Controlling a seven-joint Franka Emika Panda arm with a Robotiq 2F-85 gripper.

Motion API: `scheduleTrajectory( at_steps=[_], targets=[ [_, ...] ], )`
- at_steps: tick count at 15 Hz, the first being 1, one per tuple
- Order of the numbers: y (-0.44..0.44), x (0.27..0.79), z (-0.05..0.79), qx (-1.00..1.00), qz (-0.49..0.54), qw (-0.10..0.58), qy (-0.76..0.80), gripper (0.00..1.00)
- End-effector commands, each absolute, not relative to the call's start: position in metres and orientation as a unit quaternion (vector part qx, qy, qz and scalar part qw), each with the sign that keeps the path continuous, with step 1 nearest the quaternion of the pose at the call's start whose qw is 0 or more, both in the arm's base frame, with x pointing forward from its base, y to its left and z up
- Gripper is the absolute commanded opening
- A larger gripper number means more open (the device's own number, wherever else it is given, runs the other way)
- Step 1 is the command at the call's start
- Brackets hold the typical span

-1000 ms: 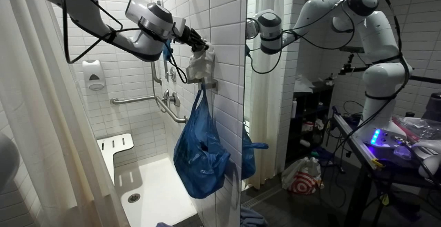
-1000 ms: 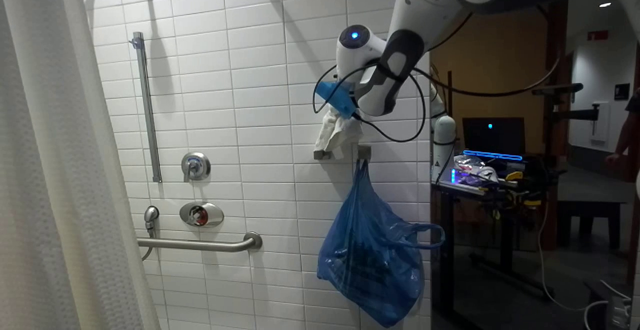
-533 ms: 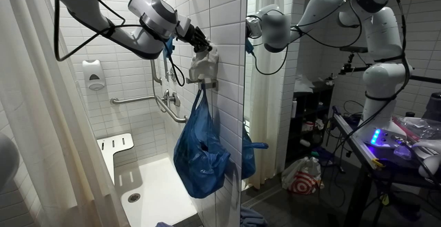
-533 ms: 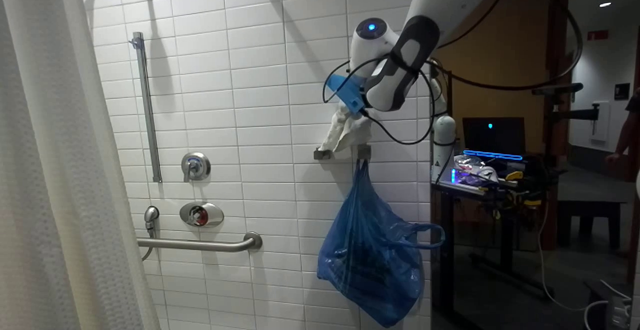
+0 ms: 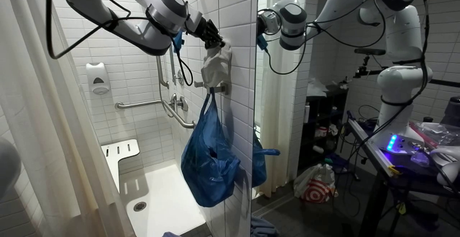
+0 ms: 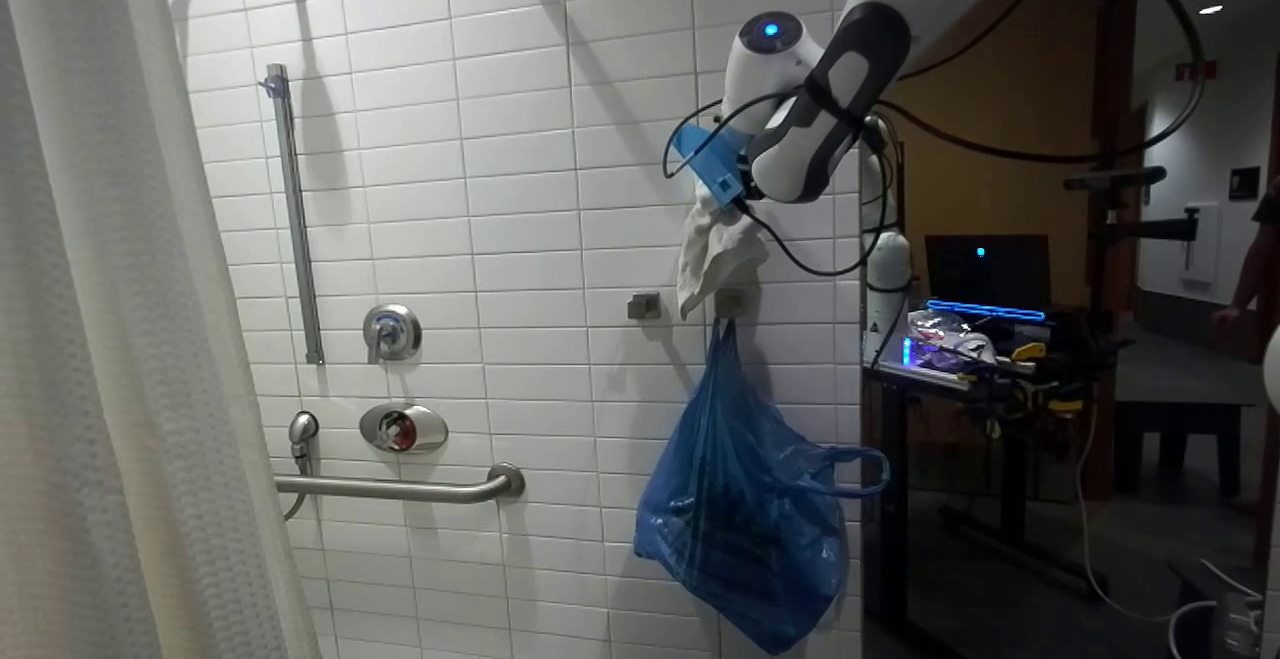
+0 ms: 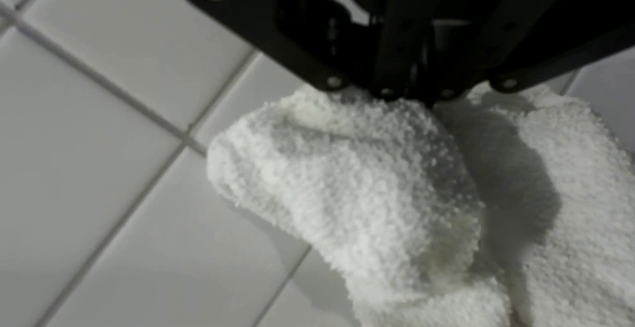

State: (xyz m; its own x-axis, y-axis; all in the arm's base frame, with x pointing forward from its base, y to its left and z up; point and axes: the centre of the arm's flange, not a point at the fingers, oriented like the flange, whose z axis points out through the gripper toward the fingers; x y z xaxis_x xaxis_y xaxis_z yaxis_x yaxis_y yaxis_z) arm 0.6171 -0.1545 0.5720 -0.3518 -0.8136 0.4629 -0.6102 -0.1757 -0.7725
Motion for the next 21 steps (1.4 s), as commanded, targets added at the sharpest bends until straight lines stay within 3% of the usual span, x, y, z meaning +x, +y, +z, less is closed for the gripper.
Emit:
scheduleTrajectory(
  at_steps=[1,11,21],
  targets=[
    [-0.179,0.594,0.608,-0.518,-0.56,0.083,0.642,0.02],
    [-0.159,0.574,0.679,-0.487,-0.617,0.077,0.613,0.02],
    [-0.088,0.604,0.731,-0.493,-0.689,0.007,0.532,0.02]
  ],
)
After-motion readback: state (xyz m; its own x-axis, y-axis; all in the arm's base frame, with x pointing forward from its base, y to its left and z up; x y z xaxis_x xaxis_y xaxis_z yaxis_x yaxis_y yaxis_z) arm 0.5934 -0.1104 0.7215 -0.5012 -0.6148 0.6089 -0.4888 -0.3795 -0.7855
